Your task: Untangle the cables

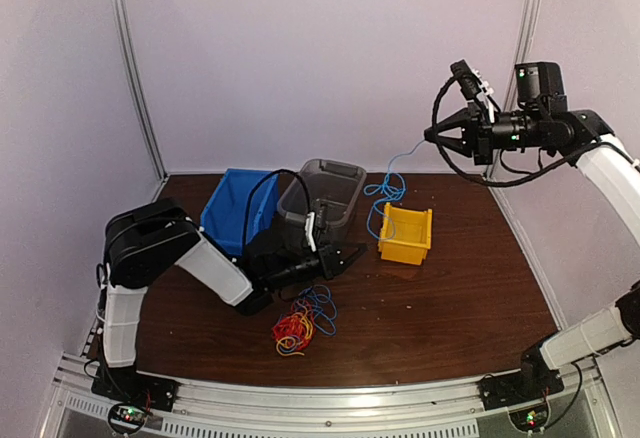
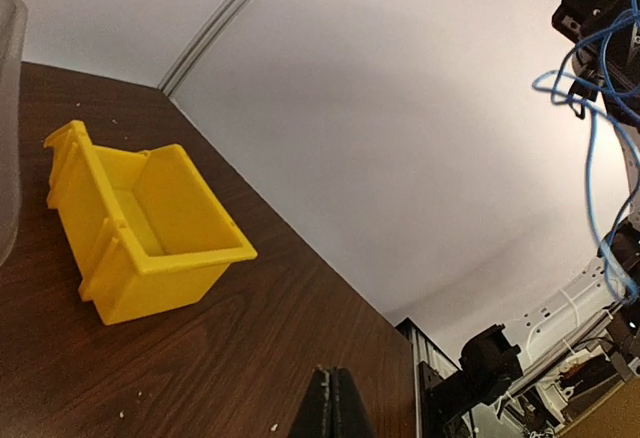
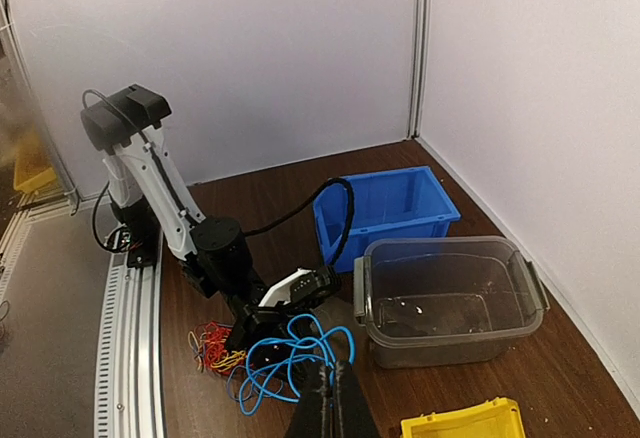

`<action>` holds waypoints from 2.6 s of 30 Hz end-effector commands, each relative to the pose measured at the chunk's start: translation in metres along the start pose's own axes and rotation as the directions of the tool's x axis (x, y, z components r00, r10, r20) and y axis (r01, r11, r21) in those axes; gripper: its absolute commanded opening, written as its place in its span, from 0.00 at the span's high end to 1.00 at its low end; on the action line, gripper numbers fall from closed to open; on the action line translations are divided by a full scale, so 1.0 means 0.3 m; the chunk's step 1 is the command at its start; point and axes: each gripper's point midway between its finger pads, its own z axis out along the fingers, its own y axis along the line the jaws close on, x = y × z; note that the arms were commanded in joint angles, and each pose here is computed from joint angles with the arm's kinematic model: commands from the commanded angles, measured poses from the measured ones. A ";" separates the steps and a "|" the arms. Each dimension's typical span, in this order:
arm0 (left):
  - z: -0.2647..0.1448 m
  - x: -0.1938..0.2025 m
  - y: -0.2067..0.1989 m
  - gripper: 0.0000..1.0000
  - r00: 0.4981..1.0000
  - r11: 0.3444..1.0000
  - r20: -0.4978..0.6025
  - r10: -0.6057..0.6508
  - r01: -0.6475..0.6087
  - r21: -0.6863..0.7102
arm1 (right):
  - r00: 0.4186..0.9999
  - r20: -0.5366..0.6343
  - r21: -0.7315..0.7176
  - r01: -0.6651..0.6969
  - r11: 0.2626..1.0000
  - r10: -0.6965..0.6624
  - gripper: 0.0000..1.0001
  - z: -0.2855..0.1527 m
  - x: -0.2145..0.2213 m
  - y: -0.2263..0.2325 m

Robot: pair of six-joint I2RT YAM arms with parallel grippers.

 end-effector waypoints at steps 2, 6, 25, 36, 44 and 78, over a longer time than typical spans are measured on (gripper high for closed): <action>-0.078 -0.113 -0.084 1.00 0.993 0.999 0.102 0.052 -0.052 -0.001 | 0.995 0.087 0.077 0.050 0.996 -0.057 1.00 -0.082 -0.113 -0.032; -0.024 -0.135 -0.152 0.44 0.995 0.993 0.076 0.069 -0.075 0.086 | 0.995 0.097 0.035 0.023 0.999 -0.027 1.00 -0.062 -0.080 -0.026; 0.146 -0.197 -0.220 0.47 0.995 0.957 0.098 -0.038 0.008 0.291 | 0.992 0.122 -0.016 -0.018 1.000 0.019 1.00 -0.048 -0.057 -0.006; 0.176 -0.194 -0.241 0.90 0.995 0.934 0.088 -0.056 0.021 0.357 | 0.992 0.124 -0.020 -0.026 0.999 0.029 1.00 -0.048 -0.048 -0.001; 0.031 -0.226 -0.147 1.00 0.969 0.962 0.189 -0.158 0.108 0.250 | 0.989 0.144 0.169 0.011 0.986 -0.036 1.00 -0.139 -0.138 -0.108; -0.233 -0.391 -0.259 1.00 0.956 0.979 0.220 0.192 -0.170 -0.115 | 0.921 0.387 0.311 -0.178 0.934 0.047 0.98 -0.450 -0.131 -0.367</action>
